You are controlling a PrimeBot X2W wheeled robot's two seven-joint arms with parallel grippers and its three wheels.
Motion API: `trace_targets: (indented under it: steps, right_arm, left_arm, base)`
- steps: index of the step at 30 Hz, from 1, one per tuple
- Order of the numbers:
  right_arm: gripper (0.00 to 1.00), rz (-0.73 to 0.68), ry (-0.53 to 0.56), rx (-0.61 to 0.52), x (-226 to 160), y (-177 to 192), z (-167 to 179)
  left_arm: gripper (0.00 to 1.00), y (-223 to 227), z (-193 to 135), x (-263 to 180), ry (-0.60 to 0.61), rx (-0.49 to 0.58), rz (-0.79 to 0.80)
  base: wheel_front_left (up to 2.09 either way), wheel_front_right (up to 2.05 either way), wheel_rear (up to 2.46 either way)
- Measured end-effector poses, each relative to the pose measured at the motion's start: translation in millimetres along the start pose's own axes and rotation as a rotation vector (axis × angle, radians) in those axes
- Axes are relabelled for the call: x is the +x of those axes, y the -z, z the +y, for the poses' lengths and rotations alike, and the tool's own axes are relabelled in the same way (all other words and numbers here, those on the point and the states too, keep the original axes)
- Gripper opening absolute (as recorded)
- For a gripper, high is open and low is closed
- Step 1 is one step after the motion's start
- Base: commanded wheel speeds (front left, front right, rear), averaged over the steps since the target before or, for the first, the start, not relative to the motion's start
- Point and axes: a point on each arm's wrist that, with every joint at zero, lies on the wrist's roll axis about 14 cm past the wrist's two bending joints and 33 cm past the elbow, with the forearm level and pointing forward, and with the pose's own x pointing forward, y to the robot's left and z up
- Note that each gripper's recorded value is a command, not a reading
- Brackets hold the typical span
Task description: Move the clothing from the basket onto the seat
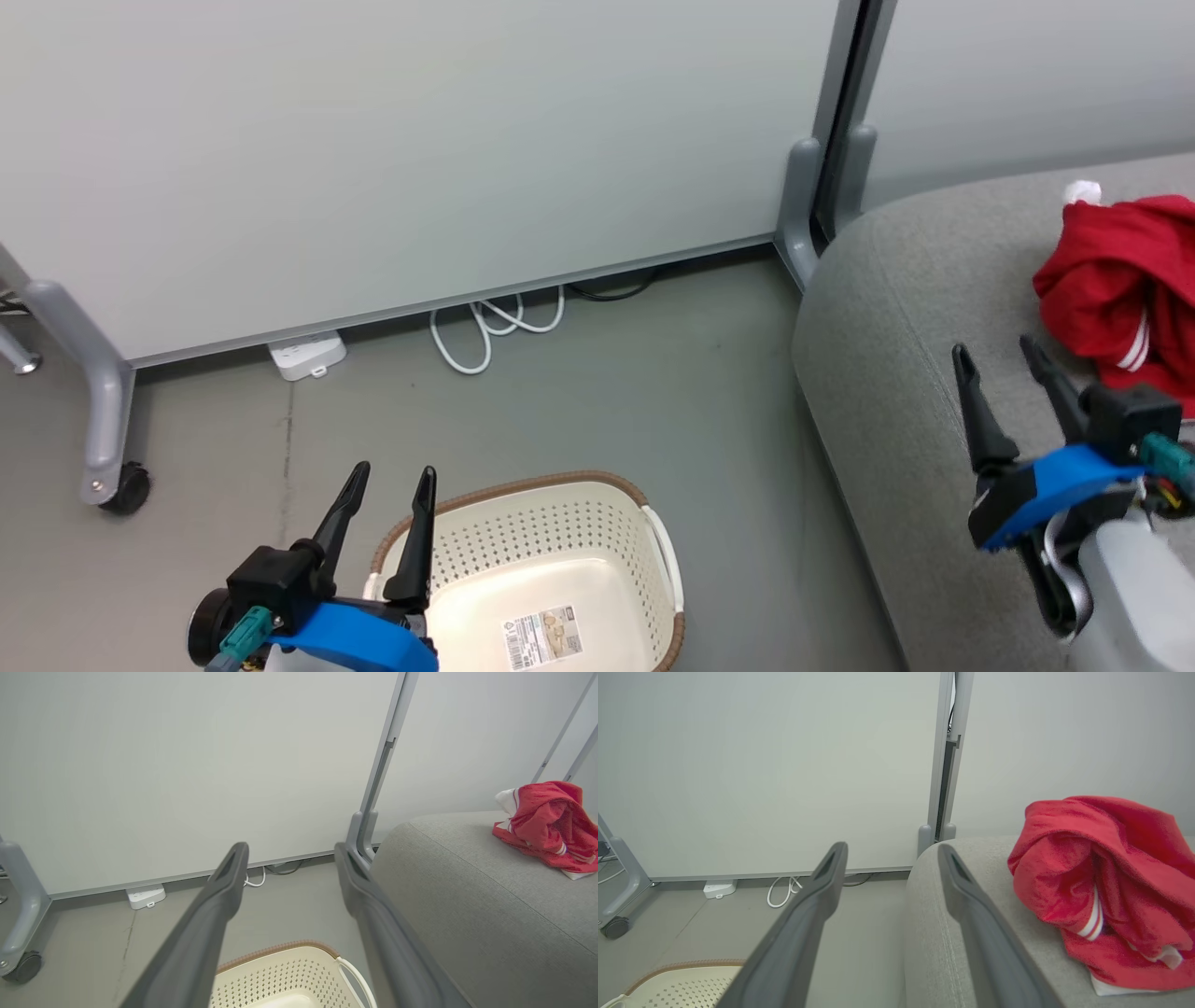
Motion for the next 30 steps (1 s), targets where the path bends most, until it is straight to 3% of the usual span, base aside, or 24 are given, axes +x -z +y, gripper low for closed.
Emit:
trace_targets:
  steps: [14,30]
  right_arm:
    - [1.00,0.022,-0.098,0.072,-39,17,84]
    - [1.00,0.034,-0.066,0.074,-53,12,82]
  left_arm:
    - [1.00,-17,49,-38,-0.184,-0.006,-0.050]
    - [1.00,-9,56,-43,-0.205,-0.013,-0.027]
  base:
    - [0.00,0.00,0.00]
    - [0.00,0.00,0.00]
